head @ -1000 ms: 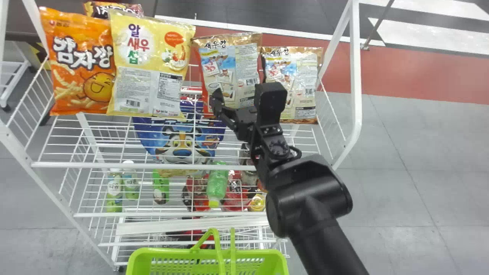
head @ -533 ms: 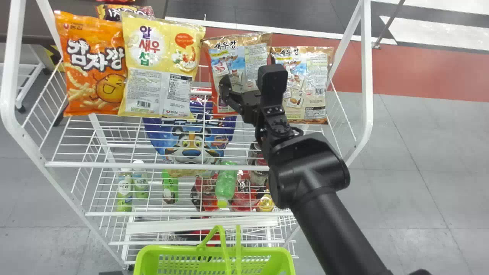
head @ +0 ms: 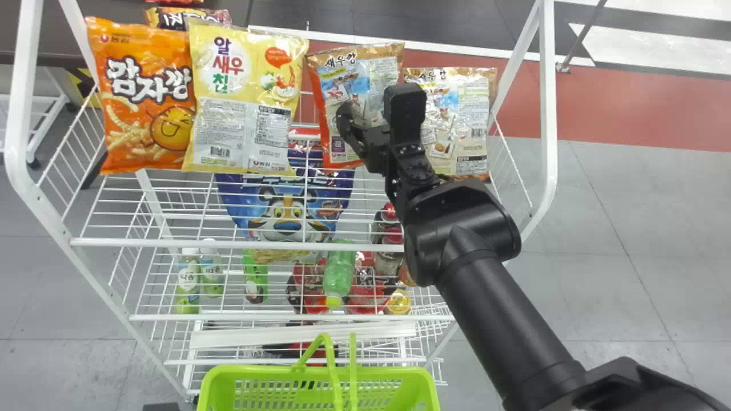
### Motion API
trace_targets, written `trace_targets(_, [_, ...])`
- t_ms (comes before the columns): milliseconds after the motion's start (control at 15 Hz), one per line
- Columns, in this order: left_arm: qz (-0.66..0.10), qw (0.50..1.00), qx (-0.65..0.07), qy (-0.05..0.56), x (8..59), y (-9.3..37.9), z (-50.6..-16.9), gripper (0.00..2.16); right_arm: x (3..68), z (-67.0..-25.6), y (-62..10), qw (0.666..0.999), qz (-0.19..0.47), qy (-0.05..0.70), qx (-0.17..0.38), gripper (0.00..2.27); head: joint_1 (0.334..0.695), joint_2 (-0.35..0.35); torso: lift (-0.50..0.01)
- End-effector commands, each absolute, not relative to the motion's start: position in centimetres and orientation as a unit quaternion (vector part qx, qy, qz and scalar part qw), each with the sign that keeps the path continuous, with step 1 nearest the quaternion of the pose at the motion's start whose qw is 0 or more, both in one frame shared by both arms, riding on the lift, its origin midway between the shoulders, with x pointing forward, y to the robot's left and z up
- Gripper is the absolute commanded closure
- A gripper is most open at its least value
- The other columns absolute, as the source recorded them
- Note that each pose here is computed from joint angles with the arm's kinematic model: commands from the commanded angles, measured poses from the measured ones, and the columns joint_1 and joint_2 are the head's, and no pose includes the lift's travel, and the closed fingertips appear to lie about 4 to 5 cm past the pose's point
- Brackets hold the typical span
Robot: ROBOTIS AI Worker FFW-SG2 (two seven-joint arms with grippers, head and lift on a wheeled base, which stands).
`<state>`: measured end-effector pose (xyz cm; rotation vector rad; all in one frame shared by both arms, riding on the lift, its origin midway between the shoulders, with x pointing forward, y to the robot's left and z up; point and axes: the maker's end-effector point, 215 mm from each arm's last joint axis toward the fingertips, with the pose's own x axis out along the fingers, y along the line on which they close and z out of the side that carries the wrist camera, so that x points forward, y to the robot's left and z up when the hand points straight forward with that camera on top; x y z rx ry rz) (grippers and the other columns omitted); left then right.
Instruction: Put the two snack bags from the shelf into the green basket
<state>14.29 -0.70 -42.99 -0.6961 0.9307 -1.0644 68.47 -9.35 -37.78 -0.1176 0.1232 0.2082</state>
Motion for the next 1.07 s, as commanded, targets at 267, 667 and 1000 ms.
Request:
trace_targets(267, [-0.476,0.706,-0.317,0.416,14.5,-0.7,-42.9,1.72,66.4,-37.7,-7.3,0.990,0.119,0.050,-0.056,2.25,0.695,-0.116,-0.011])
trace_targets(667, [-0.477,0.707,-0.321,0.412,14.5,-0.8,-42.5,1.72,64.3,-36.3,-7.5,0.993,0.111,0.030,-0.032,2.25,0.695,-0.116,-0.011])
trace_targets(1000, [-0.479,0.707,-0.320,0.410,14.5,-1.0,-42.4,1.72,61.2,-34.0,-7.6,0.993,0.111,0.022,-0.013,2.25,0.695,-0.120,-0.011])
